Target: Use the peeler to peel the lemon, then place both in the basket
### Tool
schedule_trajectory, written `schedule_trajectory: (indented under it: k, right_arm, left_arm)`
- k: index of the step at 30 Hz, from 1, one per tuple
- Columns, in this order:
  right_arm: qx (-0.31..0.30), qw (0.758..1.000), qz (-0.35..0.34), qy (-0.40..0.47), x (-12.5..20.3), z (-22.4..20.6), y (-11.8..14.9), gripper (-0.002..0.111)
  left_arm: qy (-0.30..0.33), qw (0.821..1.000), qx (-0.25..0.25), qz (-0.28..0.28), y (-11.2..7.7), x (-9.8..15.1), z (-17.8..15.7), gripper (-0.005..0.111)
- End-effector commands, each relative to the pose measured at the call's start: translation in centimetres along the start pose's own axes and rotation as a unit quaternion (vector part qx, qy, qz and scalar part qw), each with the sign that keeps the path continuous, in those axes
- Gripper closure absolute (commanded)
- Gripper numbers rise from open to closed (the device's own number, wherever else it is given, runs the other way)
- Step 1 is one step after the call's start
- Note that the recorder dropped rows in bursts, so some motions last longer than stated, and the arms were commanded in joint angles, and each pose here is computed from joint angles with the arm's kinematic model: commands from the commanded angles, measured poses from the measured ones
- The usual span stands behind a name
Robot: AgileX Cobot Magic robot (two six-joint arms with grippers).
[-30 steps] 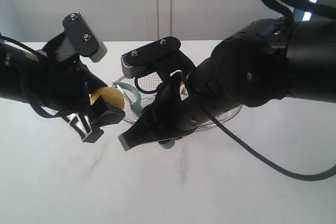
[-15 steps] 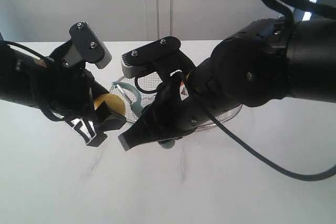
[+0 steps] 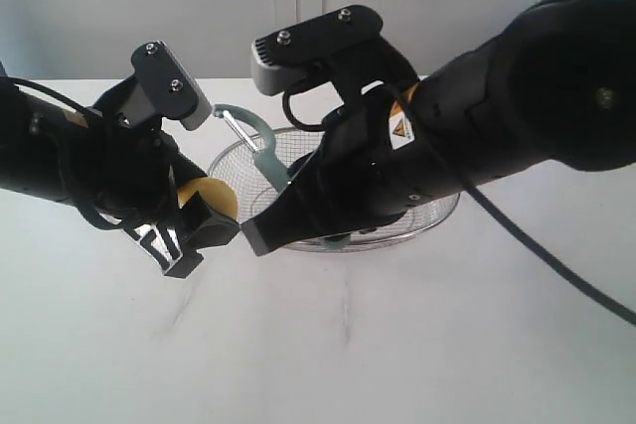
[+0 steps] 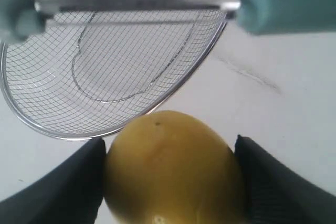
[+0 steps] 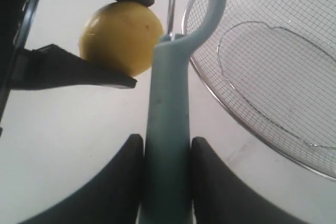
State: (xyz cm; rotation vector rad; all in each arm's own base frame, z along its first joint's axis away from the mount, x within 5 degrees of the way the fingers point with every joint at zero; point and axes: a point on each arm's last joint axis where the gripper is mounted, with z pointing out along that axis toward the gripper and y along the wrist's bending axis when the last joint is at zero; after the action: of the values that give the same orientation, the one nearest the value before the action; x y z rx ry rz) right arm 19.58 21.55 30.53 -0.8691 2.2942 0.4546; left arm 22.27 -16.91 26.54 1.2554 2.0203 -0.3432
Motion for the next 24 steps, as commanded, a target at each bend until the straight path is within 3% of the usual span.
schedule_trajectory:
  k: [1, 8, 14, 24]
  right_arm:
    - [0.011, 1.000, -0.027, -0.008, 0.1, -2.0, -0.1, 0.108]
    - [0.063, 0.997, -0.033, 0.001, 0.4, -3.4, -1.1, 0.108]
    - [0.108, 0.993, -0.049, 0.021, 1.5, -1.1, -2.1, 0.108]
    - [0.066, 0.997, 0.005, 0.034, 2.3, 4.9, -1.4, 0.108]
  left_arm:
    - [-0.005, 1.000, 0.001, -0.014, 0.0, -0.1, -0.1, 0.107]
    - [-0.005, 1.000, 0.002, -0.012, 0.0, -0.1, -0.1, 0.107]
    - [-0.005, 1.000, 0.002, -0.012, 0.0, -0.1, -0.1, 0.107]
    - [-0.005, 1.000, 0.002, -0.012, 0.0, -0.1, -0.1, 0.107]
